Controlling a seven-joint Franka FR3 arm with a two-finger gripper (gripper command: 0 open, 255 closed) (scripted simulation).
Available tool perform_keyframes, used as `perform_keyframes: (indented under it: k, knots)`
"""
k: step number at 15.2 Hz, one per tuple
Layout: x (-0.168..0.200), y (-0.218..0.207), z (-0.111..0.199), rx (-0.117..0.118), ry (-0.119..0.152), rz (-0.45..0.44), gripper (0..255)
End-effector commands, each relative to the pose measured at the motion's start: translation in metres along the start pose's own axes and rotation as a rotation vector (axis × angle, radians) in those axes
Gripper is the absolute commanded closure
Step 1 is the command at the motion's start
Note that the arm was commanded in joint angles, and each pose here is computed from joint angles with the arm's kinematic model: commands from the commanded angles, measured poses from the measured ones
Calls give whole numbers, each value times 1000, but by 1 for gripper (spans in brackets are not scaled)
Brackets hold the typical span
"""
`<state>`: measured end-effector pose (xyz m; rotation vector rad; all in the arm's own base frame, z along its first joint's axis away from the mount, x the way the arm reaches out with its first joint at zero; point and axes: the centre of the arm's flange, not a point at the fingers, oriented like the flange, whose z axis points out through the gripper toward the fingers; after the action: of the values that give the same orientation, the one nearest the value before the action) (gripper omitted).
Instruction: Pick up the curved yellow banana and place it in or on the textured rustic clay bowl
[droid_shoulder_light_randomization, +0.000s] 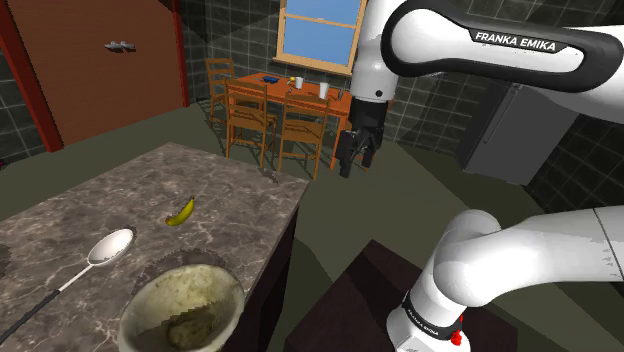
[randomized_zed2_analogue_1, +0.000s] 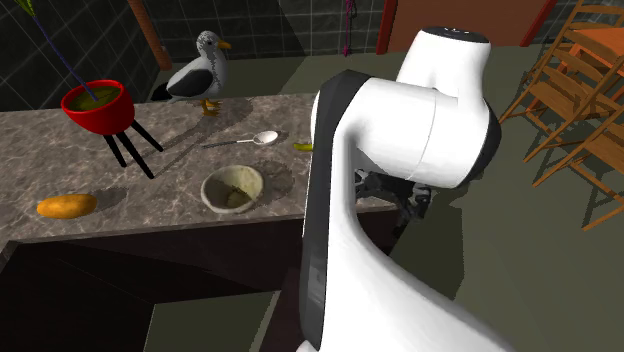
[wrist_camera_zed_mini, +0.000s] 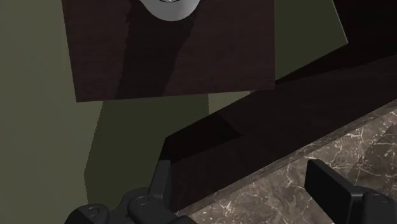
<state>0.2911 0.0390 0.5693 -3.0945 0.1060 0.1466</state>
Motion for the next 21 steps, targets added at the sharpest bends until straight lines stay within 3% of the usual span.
perform_keyframes:
  k: [1, 11, 21]
  knots:
    - [0, 0, 0, 0, 0, 0, 0]
    - [54, -107, 45, 15, 19, 312, 0]
    - [140, -194, 87, 30, 37, 623, 0]
